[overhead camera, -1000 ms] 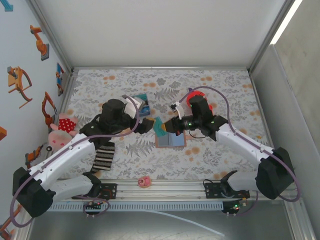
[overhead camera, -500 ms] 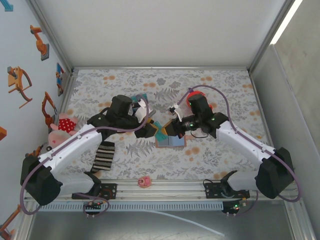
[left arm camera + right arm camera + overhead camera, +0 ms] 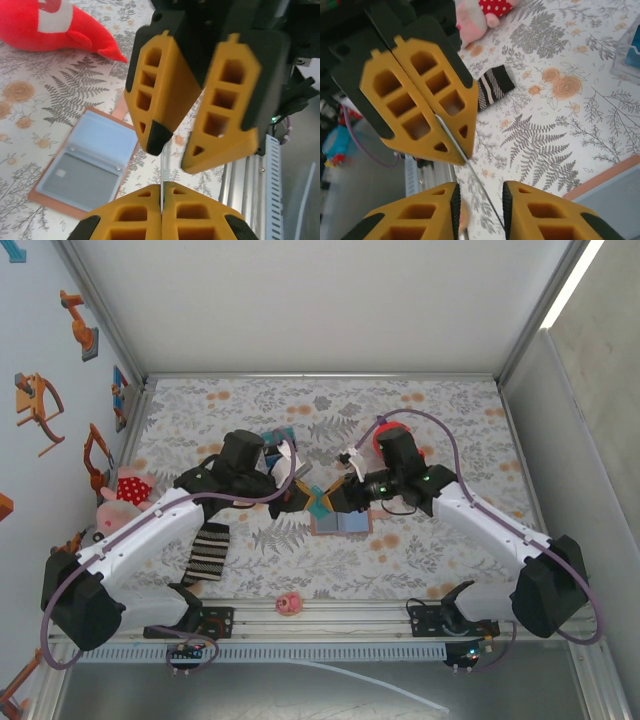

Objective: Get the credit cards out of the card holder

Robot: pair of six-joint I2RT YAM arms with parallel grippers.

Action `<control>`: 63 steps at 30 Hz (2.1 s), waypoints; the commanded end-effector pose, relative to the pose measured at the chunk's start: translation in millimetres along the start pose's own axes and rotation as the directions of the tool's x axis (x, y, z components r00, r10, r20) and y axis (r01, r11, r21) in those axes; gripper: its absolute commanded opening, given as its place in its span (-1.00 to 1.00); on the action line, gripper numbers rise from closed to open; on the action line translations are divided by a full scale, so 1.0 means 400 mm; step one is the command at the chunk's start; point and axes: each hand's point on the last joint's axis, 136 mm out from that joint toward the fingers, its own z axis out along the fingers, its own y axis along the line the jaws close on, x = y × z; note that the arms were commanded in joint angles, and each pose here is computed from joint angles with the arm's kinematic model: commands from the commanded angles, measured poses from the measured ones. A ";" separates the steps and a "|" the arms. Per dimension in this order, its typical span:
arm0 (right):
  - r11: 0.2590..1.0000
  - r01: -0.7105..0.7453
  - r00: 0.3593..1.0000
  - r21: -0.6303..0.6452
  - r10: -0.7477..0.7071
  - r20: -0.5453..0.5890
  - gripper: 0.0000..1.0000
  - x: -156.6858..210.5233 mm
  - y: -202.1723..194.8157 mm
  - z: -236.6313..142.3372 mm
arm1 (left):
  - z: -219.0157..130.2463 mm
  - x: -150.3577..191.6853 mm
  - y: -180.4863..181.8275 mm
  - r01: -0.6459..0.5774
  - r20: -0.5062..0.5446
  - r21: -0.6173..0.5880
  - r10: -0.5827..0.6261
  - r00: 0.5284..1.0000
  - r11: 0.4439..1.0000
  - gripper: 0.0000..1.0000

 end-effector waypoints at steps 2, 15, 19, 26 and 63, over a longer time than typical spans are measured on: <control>0.998 0.011 0.996 0.055 -0.016 0.093 -0.26 -0.036 0.014 -0.030 | -0.034 -0.037 0.027 0.031 0.081 -0.067 -0.025 0.996 0.997 -1.00; 0.990 -0.138 0.920 0.040 0.114 0.375 -0.02 -0.116 -0.021 -0.046 | -0.173 -0.129 0.099 0.313 0.537 -0.225 -0.151 0.830 0.923 -1.00; 0.990 -0.143 0.904 -0.012 0.135 0.405 -0.01 -0.144 -0.022 -0.033 | -0.187 -0.136 0.099 0.369 0.601 -0.175 -0.198 0.774 0.913 -1.00; 0.991 -0.091 0.897 -0.094 0.123 0.425 0.02 -0.188 -0.012 -0.003 | -0.189 -0.153 0.077 0.373 0.629 -0.094 -0.235 0.741 0.923 -1.00; 0.992 0.127 0.973 -0.022 -0.120 0.195 -0.97 -0.130 0.096 -0.031 | -0.252 -0.142 0.003 0.039 0.252 -0.294 0.038 0.967 0.955 0.60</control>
